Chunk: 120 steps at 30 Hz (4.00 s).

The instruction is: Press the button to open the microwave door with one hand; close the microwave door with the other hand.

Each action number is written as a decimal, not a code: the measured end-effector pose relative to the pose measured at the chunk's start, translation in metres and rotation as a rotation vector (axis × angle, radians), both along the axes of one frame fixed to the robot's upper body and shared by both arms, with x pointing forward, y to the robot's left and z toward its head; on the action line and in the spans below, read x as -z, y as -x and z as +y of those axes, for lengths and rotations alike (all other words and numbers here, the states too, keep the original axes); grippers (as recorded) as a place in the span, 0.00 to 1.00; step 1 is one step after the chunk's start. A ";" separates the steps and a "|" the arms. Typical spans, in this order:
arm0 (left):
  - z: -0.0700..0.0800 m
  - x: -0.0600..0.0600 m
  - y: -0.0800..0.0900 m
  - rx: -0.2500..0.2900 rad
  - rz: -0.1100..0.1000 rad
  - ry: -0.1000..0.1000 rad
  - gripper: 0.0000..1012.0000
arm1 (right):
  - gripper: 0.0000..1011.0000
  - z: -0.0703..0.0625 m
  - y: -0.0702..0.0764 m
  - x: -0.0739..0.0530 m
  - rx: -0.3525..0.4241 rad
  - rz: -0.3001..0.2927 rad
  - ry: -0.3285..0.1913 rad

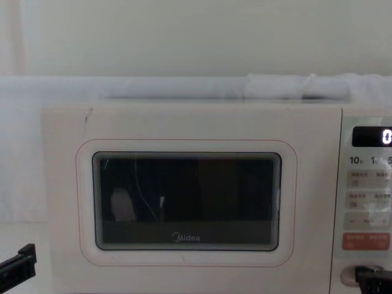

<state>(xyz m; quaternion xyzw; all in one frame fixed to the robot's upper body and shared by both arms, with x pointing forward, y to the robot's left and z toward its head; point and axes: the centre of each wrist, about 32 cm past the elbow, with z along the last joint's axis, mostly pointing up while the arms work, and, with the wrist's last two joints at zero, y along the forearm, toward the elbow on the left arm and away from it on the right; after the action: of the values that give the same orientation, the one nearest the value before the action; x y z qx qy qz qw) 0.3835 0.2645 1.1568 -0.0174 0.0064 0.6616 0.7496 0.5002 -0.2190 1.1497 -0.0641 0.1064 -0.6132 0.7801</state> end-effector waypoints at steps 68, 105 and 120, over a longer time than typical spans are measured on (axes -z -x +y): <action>0.000 0.000 0.000 0.000 0.000 0.000 0.99 | 0.00 -0.019 0.050 -0.037 0.031 -0.066 0.002; 0.000 0.000 0.000 0.000 0.000 0.000 0.99 | 0.00 -0.035 0.073 -0.037 0.070 -0.261 0.057; 0.000 0.000 0.000 0.000 0.000 0.000 0.99 | 0.23 -0.035 0.072 -0.037 0.070 -0.260 0.053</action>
<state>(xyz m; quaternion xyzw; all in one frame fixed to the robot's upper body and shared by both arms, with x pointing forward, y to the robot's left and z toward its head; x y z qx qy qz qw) 0.3835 0.2645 1.1568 -0.0174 0.0065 0.6616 0.7496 0.4278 -0.2536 1.1871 -0.0010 -0.0095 -0.6457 0.7635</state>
